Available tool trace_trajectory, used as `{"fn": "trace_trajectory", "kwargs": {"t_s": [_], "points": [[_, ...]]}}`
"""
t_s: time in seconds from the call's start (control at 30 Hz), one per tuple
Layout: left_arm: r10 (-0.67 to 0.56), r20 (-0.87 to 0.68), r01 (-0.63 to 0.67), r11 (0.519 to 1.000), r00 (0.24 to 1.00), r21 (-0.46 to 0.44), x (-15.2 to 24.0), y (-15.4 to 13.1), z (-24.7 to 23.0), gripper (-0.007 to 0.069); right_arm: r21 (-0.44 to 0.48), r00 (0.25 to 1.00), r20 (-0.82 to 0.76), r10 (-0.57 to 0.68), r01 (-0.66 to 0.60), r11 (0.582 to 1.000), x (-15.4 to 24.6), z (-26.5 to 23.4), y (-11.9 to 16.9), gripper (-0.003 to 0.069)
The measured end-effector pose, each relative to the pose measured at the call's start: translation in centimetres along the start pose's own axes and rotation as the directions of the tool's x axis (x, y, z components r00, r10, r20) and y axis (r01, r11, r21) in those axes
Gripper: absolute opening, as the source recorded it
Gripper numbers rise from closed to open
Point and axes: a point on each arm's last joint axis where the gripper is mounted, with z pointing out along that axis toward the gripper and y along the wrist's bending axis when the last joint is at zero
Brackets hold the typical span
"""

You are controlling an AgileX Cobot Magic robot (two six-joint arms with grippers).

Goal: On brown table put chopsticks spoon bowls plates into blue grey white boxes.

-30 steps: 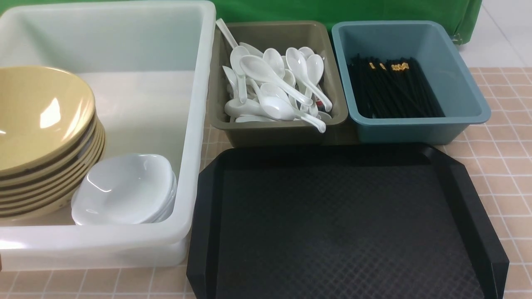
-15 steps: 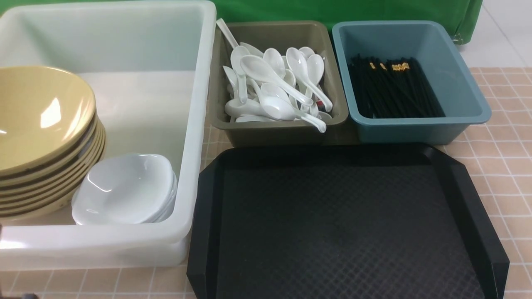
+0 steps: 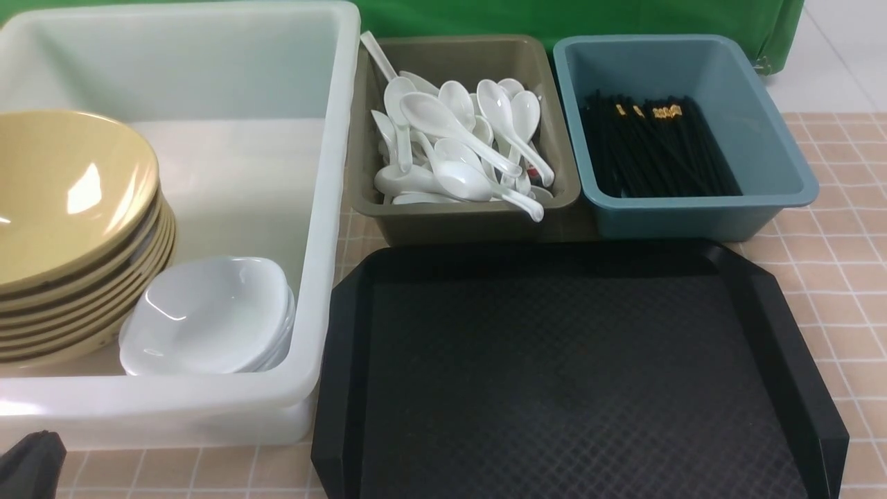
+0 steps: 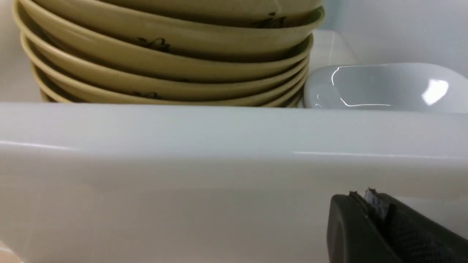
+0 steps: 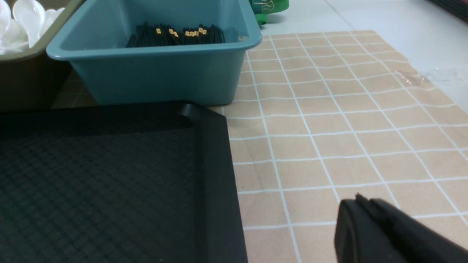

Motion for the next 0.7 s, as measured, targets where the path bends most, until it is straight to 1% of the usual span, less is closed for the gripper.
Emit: {"fn": "trace_trajectory", "kwargs": {"t_s": [0.7], "points": [[-0.006, -0.005, 0.006, 1.0, 1.0, 0.0, 0.05, 0.0, 0.0, 0.0002, 0.0, 1.0, 0.0, 0.0, 0.0, 1.0, 0.0, 0.0, 0.0, 0.0069]]}}
